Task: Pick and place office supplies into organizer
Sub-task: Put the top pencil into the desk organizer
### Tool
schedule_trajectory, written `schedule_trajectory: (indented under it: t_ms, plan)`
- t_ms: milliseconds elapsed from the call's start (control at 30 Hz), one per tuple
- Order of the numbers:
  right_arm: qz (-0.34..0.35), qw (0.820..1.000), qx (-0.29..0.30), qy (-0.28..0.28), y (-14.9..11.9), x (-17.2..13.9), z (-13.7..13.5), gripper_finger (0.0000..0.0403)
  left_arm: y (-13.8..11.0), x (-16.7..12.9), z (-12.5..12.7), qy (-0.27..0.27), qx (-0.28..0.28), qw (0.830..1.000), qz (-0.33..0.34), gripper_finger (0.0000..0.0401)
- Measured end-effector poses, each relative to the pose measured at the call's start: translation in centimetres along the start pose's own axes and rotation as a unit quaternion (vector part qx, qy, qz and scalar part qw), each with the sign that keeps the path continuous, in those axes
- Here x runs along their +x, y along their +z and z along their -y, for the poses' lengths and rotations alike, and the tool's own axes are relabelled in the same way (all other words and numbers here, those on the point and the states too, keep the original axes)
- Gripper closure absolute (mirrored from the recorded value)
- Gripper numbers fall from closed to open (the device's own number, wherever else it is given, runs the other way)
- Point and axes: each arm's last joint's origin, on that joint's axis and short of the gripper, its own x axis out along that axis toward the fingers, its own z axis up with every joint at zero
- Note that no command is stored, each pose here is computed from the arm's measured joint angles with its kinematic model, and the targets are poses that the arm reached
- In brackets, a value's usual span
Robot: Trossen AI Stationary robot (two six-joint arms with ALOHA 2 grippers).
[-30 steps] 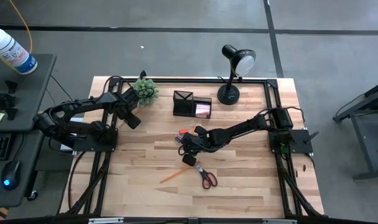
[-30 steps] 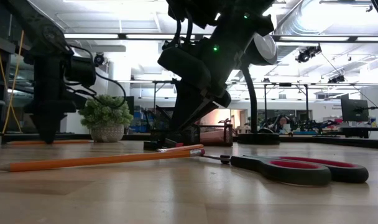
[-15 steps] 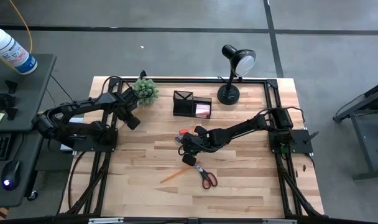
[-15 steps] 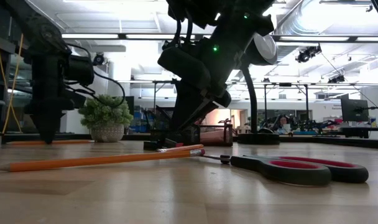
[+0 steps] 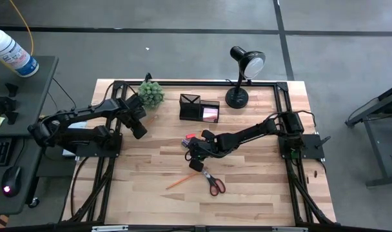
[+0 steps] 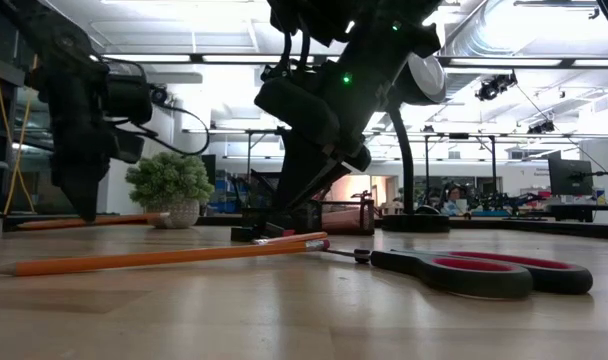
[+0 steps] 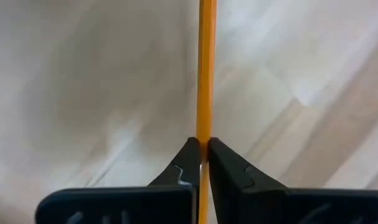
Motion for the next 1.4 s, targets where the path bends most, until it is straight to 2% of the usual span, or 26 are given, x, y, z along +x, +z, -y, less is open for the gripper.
schedule_trajectory:
  t_ms: [300,500,633,700,767,900,1033,1100,1300,1400]
  plan:
    - [-0.014,1.0,-0.006,-0.006,-0.3,-0.2,0.0,0.032,-0.1,-0.3,2.8,-0.032,0.042,0.998,0.023,0.04]
    - [-0.028,0.999,-0.027,-0.021,-0.9,-1.9,-0.7,0.032,0.2,-1.3,4.2,-0.06,0.029,0.993,0.095,0.04]
    - [-0.018,0.997,-0.045,-0.053,-1.0,-3.8,-1.0,0.032,0.8,-2.4,4.9,-0.085,0.015,0.982,0.166,0.0401]
    - [-0.007,0.996,-0.049,-0.076,-0.9,-4.8,-0.8,0.032,1.3,-3.1,5.3,-0.099,0.016,0.971,0.217,0.0401]
    - [0.005,0.994,-0.052,-0.095,-0.8,-5.6,-0.7,0.032,2.1,-4.1,5.7,-0.115,0.02,0.952,0.283,0.0401]
    - [0.028,0.993,-0.045,-0.108,-0.2,-6.8,-0.4,0.032,3.7,-5.8,6.1,-0.128,0.016,0.906,0.402,0.0401]
    - [0.037,0.993,-0.038,-0.108,0.2,-7.2,-0.1,0.032,4.8,-7.2,6.5,-0.114,0.041,0.863,0.49,0.0401]
    - [0.039,0.993,-0.035,-0.108,0.3,-7.2,0.0,0.032,5.1,-7.3,6.5,-0.103,0.048,0.853,0.509,0.0401]
    - [0.037,0.993,-0.032,-0.104,0.5,-7.1,0.2,0.032,6.6,-6.5,6.8,-0.086,0.061,0.841,0.531,0.0401]
    - [0.038,0.994,-0.03,-0.098,0.5,-7.3,0.2,0.032,7.8,-6.2,7.1,-0.085,0.079,0.817,0.565,0.0401]
